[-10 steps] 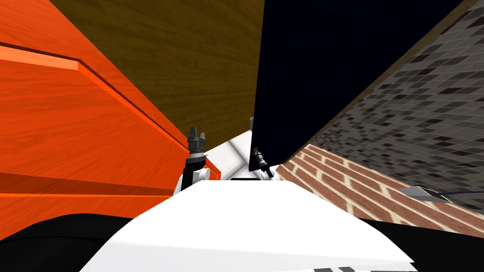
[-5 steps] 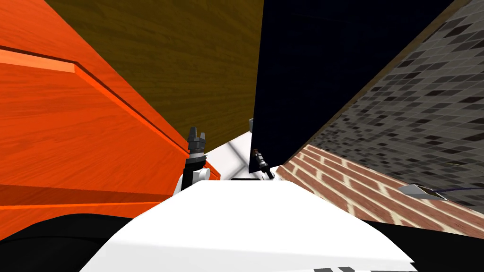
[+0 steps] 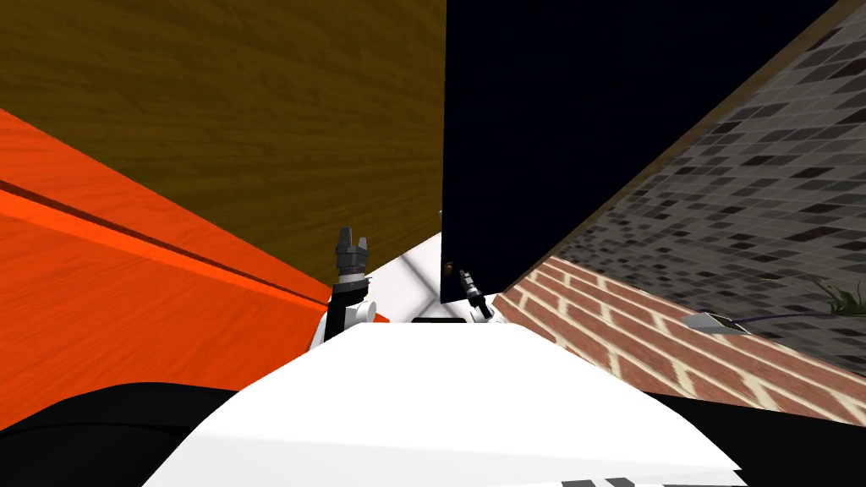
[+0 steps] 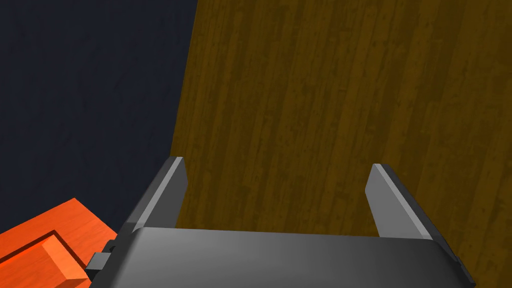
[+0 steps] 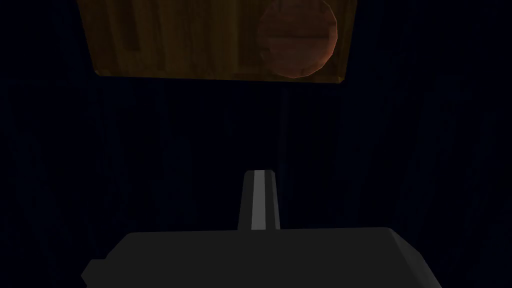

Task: Push the door open

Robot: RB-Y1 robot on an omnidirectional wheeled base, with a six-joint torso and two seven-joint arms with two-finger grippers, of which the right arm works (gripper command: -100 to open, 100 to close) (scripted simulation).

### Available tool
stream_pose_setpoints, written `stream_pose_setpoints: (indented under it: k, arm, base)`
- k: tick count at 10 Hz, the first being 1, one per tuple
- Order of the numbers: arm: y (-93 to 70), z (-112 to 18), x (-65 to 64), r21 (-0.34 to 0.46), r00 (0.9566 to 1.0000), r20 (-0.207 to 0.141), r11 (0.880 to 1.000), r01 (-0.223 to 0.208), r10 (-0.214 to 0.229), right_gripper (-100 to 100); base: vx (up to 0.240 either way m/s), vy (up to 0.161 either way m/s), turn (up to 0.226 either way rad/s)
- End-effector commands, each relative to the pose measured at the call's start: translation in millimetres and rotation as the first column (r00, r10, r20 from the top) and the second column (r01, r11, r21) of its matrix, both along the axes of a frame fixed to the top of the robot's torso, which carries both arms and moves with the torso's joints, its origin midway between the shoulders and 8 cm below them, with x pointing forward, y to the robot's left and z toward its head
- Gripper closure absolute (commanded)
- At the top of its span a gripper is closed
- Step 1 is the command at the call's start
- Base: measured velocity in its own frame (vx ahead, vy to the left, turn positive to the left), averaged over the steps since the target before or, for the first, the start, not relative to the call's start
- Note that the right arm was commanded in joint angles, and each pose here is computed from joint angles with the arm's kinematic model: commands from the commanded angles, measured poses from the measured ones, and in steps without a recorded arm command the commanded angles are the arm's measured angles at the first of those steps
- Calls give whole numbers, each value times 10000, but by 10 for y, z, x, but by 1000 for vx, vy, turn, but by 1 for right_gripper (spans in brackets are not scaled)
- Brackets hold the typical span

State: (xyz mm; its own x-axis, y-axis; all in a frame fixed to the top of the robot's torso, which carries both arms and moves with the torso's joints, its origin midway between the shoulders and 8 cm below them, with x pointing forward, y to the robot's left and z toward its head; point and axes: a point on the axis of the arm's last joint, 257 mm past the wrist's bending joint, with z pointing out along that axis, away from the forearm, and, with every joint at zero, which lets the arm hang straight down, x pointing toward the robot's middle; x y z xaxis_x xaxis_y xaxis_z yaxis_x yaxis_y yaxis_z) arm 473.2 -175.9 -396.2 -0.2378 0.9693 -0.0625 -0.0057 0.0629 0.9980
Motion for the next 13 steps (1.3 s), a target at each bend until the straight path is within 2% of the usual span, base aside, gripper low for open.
stream_pose_setpoints:
  k: [1,3,4,7,8,9,13]
  arm:
    - [43,-6,-12,-18,10000,-15,10000,-19,19,-100]
    - [214,0,-16,88,10000,-30,9999,-68,68,-100]
    - [363,11,-21,247,9999,-41,9996,-107,108,-100]
    - [651,48,-34,631,9998,-58,9978,-178,182,-100]
    - [602,41,-26,548,9998,-48,9984,-164,167,-100]
    - [464,20,-24,297,9999,-34,9995,-106,107,-100]
    - [272,4,-22,-25,10000,26,10000,7,-7,-100]
  base:
    - [-192,-94,-28]
    - [-225,-55,-110]
    - [-275,-31,-102]
    - [-195,42,-53]
    - [-62,42,-11]
    - [91,-36,25]
    - [216,-16,23]
